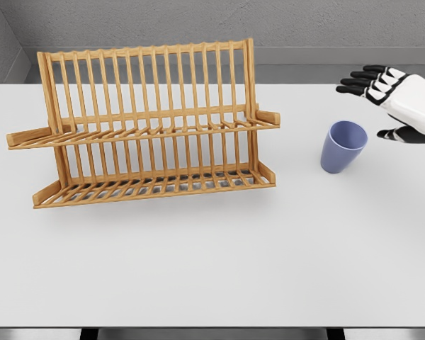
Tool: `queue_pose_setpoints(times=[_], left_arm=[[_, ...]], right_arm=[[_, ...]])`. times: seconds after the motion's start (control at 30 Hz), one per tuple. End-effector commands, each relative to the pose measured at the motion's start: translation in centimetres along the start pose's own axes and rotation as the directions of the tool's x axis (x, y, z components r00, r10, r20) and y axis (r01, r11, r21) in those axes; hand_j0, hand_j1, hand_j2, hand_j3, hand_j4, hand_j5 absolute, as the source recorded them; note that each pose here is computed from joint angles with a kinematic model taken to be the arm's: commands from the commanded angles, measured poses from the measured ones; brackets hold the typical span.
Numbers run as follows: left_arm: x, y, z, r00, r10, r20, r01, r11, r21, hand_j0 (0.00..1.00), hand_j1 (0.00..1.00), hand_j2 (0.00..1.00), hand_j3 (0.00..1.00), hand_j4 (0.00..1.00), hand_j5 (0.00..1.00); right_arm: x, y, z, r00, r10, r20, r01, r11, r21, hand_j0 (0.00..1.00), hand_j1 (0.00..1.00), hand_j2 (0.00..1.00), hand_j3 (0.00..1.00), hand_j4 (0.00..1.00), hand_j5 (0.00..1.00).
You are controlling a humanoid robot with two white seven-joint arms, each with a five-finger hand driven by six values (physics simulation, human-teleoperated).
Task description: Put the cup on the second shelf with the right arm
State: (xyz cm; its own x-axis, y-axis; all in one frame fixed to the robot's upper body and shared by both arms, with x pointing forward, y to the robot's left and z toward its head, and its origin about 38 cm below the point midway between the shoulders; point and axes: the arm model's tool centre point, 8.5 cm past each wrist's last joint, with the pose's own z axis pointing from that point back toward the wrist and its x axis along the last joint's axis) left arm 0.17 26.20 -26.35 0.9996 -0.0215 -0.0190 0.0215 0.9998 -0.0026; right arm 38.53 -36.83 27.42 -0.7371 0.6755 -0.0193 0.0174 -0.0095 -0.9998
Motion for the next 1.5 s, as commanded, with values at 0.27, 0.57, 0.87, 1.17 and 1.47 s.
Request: queue_pose_setpoints(times=[0.27,0.57,0.87,1.17,1.47], left_arm=[[0.0,0.0,0.0,1.0,0.0,0.0,0.0,1.0,0.0,1.0,1.0,1.0,1.0,1.0,1.0],[0.0,0.0,0.0,1.0,0.0,0.0,0.0,1.0,0.0,1.0,1.0,1.0,1.0,1.0,1.0],[0.0,0.0,0.0,1.0,0.0,0.0,0.0,1.0,0.0,1.0,1.0,1.0,1.0,1.0,1.0],[0.0,0.0,0.0,1.0,0.0,0.0,0.0,1.0,0.0,1.0,1.0,1.0,1.0,1.0,1.0],[0.0,0.0,0.0,1.0,0.0,0.0,0.0,1.0,0.0,1.0,1.0,1.0,1.0,1.0,1.0]], right_arm=[[-3.0,0.8,0.7,0.997,0.038,-0.068,-0.009,0.921,0.388,1.0,1.0,1.0,1.0,1.0,1.0],[-4.0,3.5,-4.6,1.0,-0.007,-0.026,0.02,0.85,0.527,1.0,1.0,1.0,1.0,1.0,1.0],[-4.3,3.8,-6.4,1.0,-0.017,-0.02,0.025,0.85,0.527,1.0,1.0,1.0,1.0,1.0,1.0],[-4.9,5.2,-6.9,0.998,-0.04,-0.044,0.058,0.832,0.552,1.0,1.0,1.0,1.0,1.0,1.0],[-4.9,5.1,-8.1,0.999,-0.041,-0.035,0.053,0.832,0.551,1.0,1.0,1.0,1.0,1.0,1.0]])
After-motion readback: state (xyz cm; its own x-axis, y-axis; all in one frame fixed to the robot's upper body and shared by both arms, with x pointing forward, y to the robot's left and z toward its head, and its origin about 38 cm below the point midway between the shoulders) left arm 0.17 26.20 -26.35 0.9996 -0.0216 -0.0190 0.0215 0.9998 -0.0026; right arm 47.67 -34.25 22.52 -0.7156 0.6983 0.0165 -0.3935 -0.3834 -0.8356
